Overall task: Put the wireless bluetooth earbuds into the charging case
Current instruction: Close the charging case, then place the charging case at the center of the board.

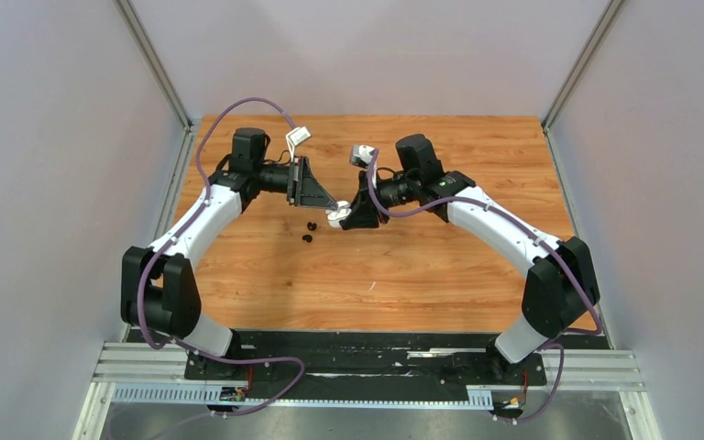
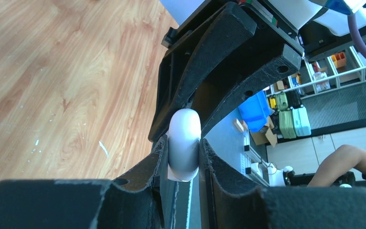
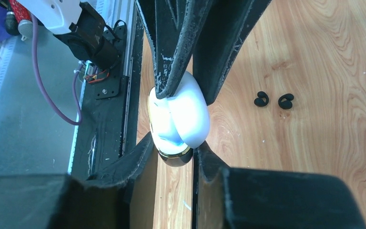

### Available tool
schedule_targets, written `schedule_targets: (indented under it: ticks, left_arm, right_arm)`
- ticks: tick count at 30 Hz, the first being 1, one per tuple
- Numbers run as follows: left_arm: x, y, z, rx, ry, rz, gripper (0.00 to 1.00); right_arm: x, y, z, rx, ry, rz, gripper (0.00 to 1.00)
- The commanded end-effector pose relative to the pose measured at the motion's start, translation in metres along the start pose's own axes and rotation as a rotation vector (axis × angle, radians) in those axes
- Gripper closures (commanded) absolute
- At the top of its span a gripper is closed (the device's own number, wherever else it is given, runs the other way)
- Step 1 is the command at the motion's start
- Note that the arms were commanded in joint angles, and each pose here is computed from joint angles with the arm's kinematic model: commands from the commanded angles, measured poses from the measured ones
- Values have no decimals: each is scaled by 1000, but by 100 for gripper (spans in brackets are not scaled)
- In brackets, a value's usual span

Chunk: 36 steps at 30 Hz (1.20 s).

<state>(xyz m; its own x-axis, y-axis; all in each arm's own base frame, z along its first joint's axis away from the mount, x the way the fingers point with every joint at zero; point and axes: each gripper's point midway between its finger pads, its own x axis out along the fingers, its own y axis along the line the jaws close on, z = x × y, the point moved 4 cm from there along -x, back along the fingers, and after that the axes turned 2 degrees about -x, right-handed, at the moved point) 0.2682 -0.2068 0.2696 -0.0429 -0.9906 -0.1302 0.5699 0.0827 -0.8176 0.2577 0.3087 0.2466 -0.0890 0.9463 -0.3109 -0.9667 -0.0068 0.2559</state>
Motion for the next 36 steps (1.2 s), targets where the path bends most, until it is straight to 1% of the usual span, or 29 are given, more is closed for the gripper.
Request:
schedule_targets:
  ticks: [1, 2, 3, 4, 5, 7, 8, 9, 12, 14, 15, 16, 17, 18, 20, 21, 23, 25, 28, 29, 32, 33, 34, 35, 36]
  left_arm:
    - [0, -19, 13, 104, -6, -18, 86]
    - [0, -21, 11, 118, 3, -16, 81]
    - [0, -22, 10, 130, 5, -11, 72]
    - [1, -24, 8, 149, 13, -10, 68]
    - [1, -28, 7, 170, 13, -4, 63]
    - [2, -32, 4, 216, 19, 11, 57]
    - [4, -34, 2, 242, 31, 13, 55]
    - [5, -35, 2, 264, 31, 29, 54]
    - [7, -38, 1, 340, 50, 77, 52]
    - [5, -35, 6, 376, 34, 147, 51]
    - [1, -29, 10, 385, 16, 227, 51]
    - [-1, -28, 14, 409, 9, 267, 50]
    - [-7, -20, 16, 418, 4, 353, 48]
    - [-10, -18, 19, 421, -1, 397, 43]
    - [-21, -2, 20, 386, 3, 553, 36]
    - [-24, 0, 15, 366, 27, 576, 35]
    - [-29, 6, 6, 326, 61, 609, 35]
    - [-31, 9, -6, 289, 83, 615, 34]
    - [-35, 11, -20, 261, 94, 621, 25]
    - [-36, 14, -27, 241, 101, 624, 21]
    - [-43, 17, -34, 200, 86, 638, 17]
    - [-45, 17, -34, 191, 79, 640, 14]
    - [-49, 18, -34, 174, 67, 646, 12]
    - [-50, 17, -34, 171, 62, 643, 10]
    - [-51, 18, -34, 165, 54, 646, 9]
  right_arm:
    - [-5, -6, 15, 47, -67, -27, 100]
    - [-5, -8, 15, 80, -73, -32, 100]
    - [-5, -11, 14, 100, -77, -35, 100]
    - [-6, -12, 14, 117, -78, -38, 100]
    - [-6, -15, 12, 129, -77, -43, 100]
    - [-5, -20, 10, 152, -74, -57, 100]
    - [-5, -22, 9, 156, -73, -64, 100]
    - [-5, -25, 7, 201, -72, -80, 100]
    - [-7, -35, 1, 276, -71, -111, 100]
    - [-9, -44, -10, 319, -56, -154, 100]
    - [-10, -51, -19, 338, -38, -204, 100]
    - [-13, -60, -30, 354, -11, -265, 100]
    - [-18, -67, -45, 370, 17, -323, 100]
    - [-23, -76, -61, 389, 52, -377, 100]
    - [-35, -88, -92, 452, 120, -452, 100]
    - [-40, -93, -105, 457, 153, -459, 100]
    - [-48, -100, -125, 474, 206, -454, 100]
    - [-53, -111, -135, 490, 234, -482, 100]
    - [-57, -130, -149, 509, 263, -540, 100]
    - [-57, -136, -152, 506, 269, -551, 100]
    - [-58, -153, -161, 506, 285, -581, 94]
    - [-58, -158, -163, 501, 289, -585, 92]
    - [-59, -162, -166, 493, 296, -591, 88]
    - [-60, -167, -169, 488, 304, -607, 83]
    - [-63, -170, -173, 490, 311, -624, 68]
